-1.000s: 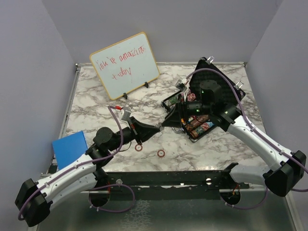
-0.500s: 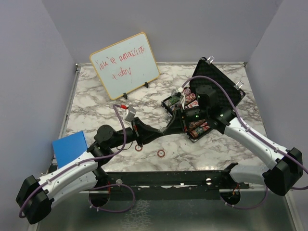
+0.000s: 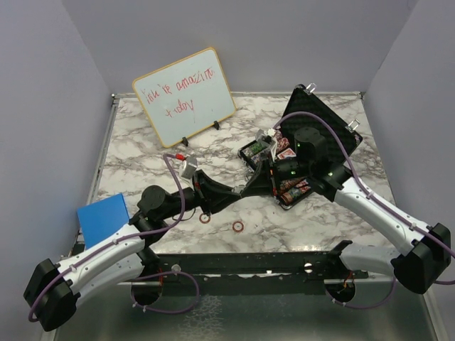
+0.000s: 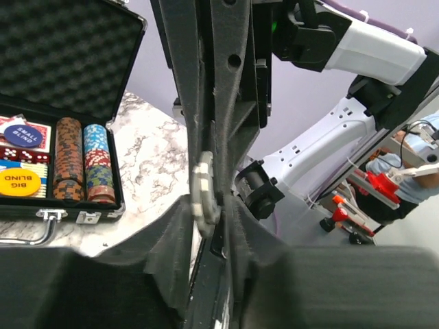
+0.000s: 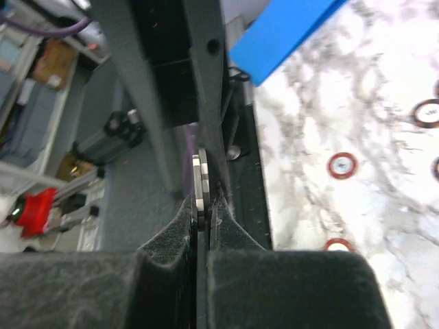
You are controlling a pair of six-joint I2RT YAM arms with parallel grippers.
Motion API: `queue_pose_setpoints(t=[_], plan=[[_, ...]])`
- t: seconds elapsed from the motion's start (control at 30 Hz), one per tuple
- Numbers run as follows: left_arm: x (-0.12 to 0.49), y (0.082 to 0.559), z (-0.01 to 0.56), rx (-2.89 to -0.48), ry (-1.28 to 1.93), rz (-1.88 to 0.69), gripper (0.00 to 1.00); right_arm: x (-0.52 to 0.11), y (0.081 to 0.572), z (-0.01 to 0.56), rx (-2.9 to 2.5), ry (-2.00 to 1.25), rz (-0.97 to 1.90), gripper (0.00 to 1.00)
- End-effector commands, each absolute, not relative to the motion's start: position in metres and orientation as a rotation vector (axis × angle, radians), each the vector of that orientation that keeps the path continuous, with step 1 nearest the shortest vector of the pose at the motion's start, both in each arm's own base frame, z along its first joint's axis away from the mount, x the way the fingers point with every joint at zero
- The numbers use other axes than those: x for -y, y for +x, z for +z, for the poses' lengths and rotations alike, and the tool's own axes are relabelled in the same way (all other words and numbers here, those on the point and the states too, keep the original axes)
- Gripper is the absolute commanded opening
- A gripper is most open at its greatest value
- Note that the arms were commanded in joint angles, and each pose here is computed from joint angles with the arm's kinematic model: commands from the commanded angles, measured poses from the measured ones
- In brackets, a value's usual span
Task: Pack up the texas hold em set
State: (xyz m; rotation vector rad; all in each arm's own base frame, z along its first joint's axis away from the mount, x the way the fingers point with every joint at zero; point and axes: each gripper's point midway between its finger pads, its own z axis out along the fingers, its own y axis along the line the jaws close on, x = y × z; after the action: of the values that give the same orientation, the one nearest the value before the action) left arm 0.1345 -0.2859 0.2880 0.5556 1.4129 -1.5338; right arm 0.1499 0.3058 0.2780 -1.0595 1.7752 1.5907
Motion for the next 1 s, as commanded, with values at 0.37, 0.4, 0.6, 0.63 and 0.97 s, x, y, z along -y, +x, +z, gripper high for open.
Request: queue_pose_setpoints(t=[0.37, 0.4, 0.6, 0.63, 0.97], plan=[[0.220, 0.209, 0.231, -1.603, 0.102, -1.008, 0.90, -0.256, 0.223, 0.205, -2.179, -0.884, 0.831, 0.00], [0.213, 0.213, 0.225, -1.624, 0.078, -0.959, 0.90, -0.247, 0.227, 0.190, -2.249, -0.864, 0.751, 0.00], [0.188, 0.222, 0.211, -1.677, -0.002, -0.806, 0.91, -0.201, 0.243, 0.126, -2.498, -0.790, 0.360, 0.00], [0.186, 0.223, 0.210, -1.677, -0.013, -0.800, 0.91, -0.200, 0.246, 0.122, -2.509, -0.786, 0.337, 0.00], [0.183, 0.226, 0.205, -1.701, -0.044, -0.771, 0.91, -0.245, 0.329, 0.110, -2.380, -0.685, 0.297, 0.00]])
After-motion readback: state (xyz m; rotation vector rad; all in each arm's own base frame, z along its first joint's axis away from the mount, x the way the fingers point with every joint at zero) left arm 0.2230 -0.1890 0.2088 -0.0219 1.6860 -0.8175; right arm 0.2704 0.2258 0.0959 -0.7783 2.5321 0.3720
